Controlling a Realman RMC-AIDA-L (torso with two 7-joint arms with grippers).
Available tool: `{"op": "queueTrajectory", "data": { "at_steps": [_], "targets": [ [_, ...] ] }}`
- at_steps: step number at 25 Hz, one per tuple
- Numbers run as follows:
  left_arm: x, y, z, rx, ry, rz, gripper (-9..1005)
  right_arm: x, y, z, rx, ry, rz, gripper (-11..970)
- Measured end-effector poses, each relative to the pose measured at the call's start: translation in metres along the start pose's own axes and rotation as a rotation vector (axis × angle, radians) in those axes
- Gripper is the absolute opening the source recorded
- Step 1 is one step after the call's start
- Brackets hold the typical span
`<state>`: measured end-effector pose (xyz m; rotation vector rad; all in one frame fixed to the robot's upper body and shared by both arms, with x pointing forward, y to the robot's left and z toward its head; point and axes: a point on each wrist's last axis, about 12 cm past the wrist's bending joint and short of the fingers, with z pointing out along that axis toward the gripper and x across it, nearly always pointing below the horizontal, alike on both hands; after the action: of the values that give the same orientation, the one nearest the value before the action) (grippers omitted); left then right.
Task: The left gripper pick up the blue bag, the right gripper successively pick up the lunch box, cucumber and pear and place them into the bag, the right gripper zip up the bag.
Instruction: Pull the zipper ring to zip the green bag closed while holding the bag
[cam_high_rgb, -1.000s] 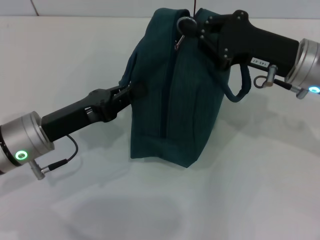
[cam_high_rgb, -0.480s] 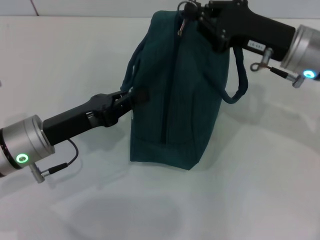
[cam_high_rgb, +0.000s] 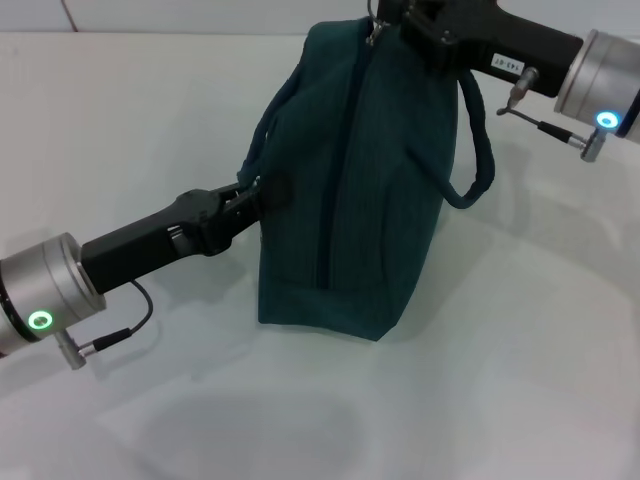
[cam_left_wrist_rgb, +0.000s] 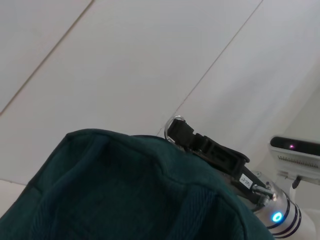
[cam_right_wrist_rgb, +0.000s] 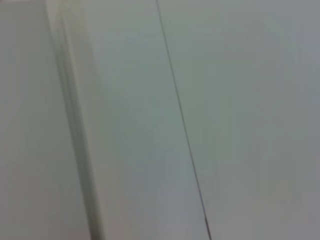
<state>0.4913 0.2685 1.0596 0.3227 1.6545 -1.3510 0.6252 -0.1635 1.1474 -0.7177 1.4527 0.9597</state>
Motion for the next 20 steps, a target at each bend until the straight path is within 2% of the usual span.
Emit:
{"op": "queueTrajectory", "data": {
  "at_steps": [8, 14, 20],
  "targets": [
    [0.004, 0.0, -0.005, -0.013, -0.001, -0.006, 56, 0.0, -0.005, 0.002, 0.042, 0.01, 0.002, 6],
    [0.005, 0.002, -0.027, -0.087, -0.07, -0.018, 56, 0.008, -0.012, 0.0, 0.114, 0.045, 0.014, 6],
    [0.007, 0.003, -0.049, -0.157, -0.124, -0.003, 55, 0.014, -0.012, -0.003, 0.118, 0.05, 0.033, 6]
  ]
}}
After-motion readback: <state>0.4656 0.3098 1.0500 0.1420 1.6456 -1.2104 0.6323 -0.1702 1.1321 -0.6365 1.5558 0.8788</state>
